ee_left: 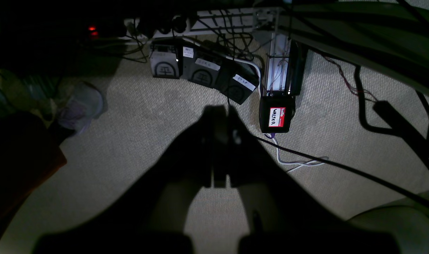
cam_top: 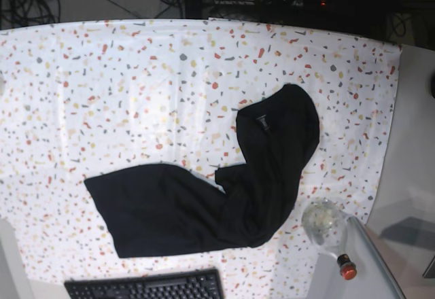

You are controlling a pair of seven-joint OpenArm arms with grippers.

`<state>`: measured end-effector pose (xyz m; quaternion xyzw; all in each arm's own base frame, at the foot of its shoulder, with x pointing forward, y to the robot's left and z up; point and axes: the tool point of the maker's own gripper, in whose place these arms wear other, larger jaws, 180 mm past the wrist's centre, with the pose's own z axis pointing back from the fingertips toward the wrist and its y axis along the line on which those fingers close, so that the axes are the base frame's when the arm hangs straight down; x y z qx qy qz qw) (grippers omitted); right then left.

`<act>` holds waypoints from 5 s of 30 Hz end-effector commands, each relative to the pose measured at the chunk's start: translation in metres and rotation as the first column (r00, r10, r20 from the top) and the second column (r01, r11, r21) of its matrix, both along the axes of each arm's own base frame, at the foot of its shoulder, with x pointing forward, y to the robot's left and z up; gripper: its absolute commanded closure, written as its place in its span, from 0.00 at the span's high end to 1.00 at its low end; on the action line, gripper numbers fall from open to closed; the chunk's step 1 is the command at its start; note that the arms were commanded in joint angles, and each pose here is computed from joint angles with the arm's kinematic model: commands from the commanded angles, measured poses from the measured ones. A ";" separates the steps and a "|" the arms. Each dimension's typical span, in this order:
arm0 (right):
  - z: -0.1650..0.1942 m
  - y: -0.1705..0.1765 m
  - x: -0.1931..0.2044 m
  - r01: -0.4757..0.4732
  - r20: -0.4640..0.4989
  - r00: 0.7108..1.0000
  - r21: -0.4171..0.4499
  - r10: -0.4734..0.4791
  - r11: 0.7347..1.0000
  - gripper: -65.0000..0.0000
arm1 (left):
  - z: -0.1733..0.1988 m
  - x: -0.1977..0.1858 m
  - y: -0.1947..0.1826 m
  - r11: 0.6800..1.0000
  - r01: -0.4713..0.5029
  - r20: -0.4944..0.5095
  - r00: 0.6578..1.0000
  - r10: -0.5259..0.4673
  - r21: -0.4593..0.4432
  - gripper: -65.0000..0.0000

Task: Layout the t-shirt on the table in an organized manner, then fold the t-shirt properly

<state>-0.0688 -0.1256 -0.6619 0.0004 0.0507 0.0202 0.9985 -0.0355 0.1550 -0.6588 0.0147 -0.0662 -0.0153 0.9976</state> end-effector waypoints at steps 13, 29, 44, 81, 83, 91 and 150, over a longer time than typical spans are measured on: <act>0.000 -0.001 -0.003 0.005 -0.002 1.000 -0.005 -0.005 1.000 0.00 | 0.001 -0.005 0.003 1.000 0.001 -0.004 1.000 -0.001 0.008 0.00; 0.002 0.000 -0.020 -0.001 -0.028 1.000 -0.003 0.001 1.000 0.97 | 0.001 -0.005 0.003 1.000 0.001 -0.004 1.000 -0.001 0.008 0.00; 0.002 -0.001 -0.020 0.002 -0.028 1.000 -0.005 -0.002 1.000 0.58 | 0.001 -0.005 0.004 1.000 0.001 -0.004 1.000 -0.001 0.009 0.00; 0.090 -0.078 -0.036 0.156 0.155 0.979 -0.169 -0.130 0.973 0.00 | 0.058 -0.059 0.056 0.961 0.272 0.093 0.957 -0.275 0.046 0.00; 0.105 -0.081 -0.029 0.148 0.179 0.977 -0.176 -0.116 0.973 0.00 | 0.060 -0.059 0.063 0.970 0.237 0.093 0.966 -0.242 0.057 0.00; 0.167 -0.087 0.020 0.128 0.326 0.943 -0.192 -0.060 0.973 0.00 | 0.112 -0.045 0.103 0.995 0.049 0.274 0.959 -0.071 0.089 0.00; 0.256 0.125 0.302 -0.449 0.737 0.604 0.000 0.304 0.893 0.64 | 0.204 0.285 0.071 0.897 -0.280 0.635 0.635 0.440 -0.342 0.24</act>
